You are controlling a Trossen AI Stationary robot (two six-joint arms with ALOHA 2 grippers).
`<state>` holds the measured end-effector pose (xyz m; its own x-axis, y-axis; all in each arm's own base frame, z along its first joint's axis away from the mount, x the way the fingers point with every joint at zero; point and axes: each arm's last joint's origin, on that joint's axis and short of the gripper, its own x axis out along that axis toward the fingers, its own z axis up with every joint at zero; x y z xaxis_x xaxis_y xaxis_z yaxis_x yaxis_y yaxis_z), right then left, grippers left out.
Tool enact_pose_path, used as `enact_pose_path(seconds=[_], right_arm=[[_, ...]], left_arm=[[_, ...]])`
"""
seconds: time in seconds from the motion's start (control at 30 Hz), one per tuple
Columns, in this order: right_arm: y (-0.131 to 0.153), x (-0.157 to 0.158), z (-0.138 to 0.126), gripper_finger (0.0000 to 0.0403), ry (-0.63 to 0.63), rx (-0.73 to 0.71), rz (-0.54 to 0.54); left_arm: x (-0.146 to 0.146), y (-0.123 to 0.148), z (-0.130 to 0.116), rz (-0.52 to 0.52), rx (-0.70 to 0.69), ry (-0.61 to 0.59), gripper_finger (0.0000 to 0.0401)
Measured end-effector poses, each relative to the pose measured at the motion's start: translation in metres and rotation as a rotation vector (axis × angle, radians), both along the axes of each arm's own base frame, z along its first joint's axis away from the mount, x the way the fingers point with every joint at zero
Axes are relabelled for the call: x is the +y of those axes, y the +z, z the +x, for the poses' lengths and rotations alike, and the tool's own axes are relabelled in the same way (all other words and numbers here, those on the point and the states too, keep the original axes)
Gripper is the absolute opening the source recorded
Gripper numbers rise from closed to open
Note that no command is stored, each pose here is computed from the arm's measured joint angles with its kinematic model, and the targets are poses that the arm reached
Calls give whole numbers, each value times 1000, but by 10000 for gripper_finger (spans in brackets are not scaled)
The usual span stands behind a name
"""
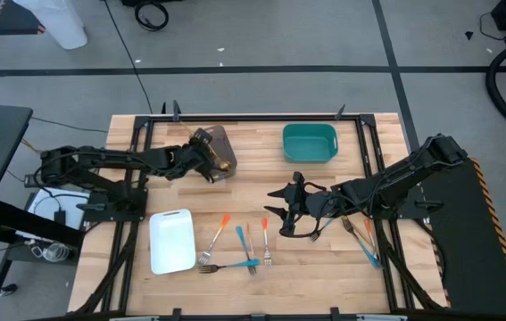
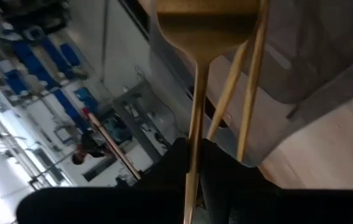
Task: Sort silverware by color (type)
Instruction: Put the gold fork into the black bin
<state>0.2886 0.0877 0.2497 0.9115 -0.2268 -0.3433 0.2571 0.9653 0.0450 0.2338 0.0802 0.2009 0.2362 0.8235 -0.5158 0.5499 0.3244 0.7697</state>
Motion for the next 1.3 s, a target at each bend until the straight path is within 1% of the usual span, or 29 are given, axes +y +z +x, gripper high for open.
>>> enact_pose_path(seconds=[0.13, 0.27, 0.53, 0.73, 0.93, 1.03, 1.23, 1.3], right_arm=[[1, 0, 0, 197, 2, -5, -3], [1, 1, 0, 197, 5, -4, -3], [0, 4, -1, 197, 16, -2, -5], [-6, 3, -3, 197, 15, 2, -3], [-11, 3, -5, 197, 11, -7, 13], [-11, 3, -5, 197, 11, -10, 14], [-12, 3, -5, 197, 12, -4, 10], [-11, 3, -5, 197, 12, -6, 10]], left_arm=[[8, 6, 10, -9, 16, 20, 32], [13, 3, 18, -60, 78, 12, 32], [16, -21, 28, -92, 215, -14, 32], [17, -34, 32, -99, 261, -11, 32], [17, -36, 33, -101, 253, 1, 36], [17, -36, 34, -103, 220, 11, 40], [15, -36, 37, -148, 163, -8, 54], [15, -35, 39, -167, 118, -10, 63]])
